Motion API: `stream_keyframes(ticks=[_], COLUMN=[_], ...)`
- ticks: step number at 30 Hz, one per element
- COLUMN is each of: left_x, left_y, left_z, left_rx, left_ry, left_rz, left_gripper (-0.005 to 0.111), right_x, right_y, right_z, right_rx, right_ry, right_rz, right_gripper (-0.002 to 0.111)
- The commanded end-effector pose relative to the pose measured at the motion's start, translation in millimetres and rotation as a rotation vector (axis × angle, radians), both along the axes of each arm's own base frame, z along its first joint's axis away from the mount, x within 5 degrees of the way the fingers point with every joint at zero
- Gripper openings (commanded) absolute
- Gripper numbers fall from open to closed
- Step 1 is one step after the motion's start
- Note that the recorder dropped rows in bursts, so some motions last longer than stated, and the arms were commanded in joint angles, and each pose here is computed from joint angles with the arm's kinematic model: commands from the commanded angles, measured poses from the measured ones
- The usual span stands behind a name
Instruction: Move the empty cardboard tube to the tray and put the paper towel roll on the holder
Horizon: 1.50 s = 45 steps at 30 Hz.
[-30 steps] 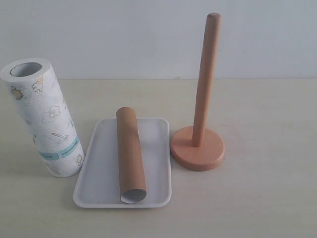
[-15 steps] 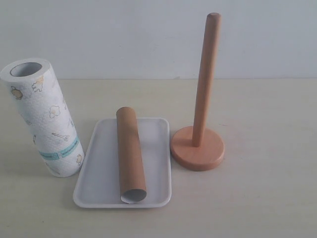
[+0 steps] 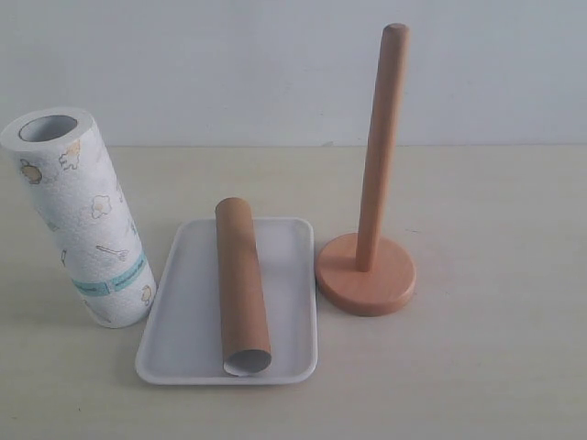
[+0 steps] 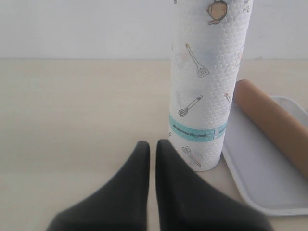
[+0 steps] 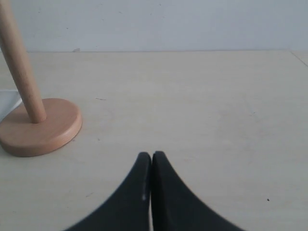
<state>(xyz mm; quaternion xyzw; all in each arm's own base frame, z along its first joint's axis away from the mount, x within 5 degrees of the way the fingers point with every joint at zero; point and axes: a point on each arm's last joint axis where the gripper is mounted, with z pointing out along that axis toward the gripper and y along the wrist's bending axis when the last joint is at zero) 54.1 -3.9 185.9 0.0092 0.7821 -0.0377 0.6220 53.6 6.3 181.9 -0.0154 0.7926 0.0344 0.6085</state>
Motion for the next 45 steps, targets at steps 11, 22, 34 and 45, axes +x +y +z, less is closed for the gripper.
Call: stream_keyframes(ticks=[11, 22, 34, 45], left_x=[0, 0, -13, -55], left_y=[0, 0, 0, 4], left_z=[-1, -1, 70, 167], left_rx=[-0.002, -0.002, -0.068, -0.026], left_ry=[0.002, 0.002, -0.214, -0.615], left_rz=[0.000, 0.000, -0.008, 0.003], left_gripper=[0.004, 0.004, 0.004, 0.004], right_x=[0, 0, 0, 0], right_y=[-1, -1, -1, -1], right_z=[1, 1, 1, 1], right_rx=[-0.013, -0.013, -0.013, -0.013], right_ry=[-0.011, -0.011, -0.011, -0.011], right_rz=[-0.004, -0.004, -0.004, -0.004], right_gripper=[0.000, 0.000, 0.000, 0.000])
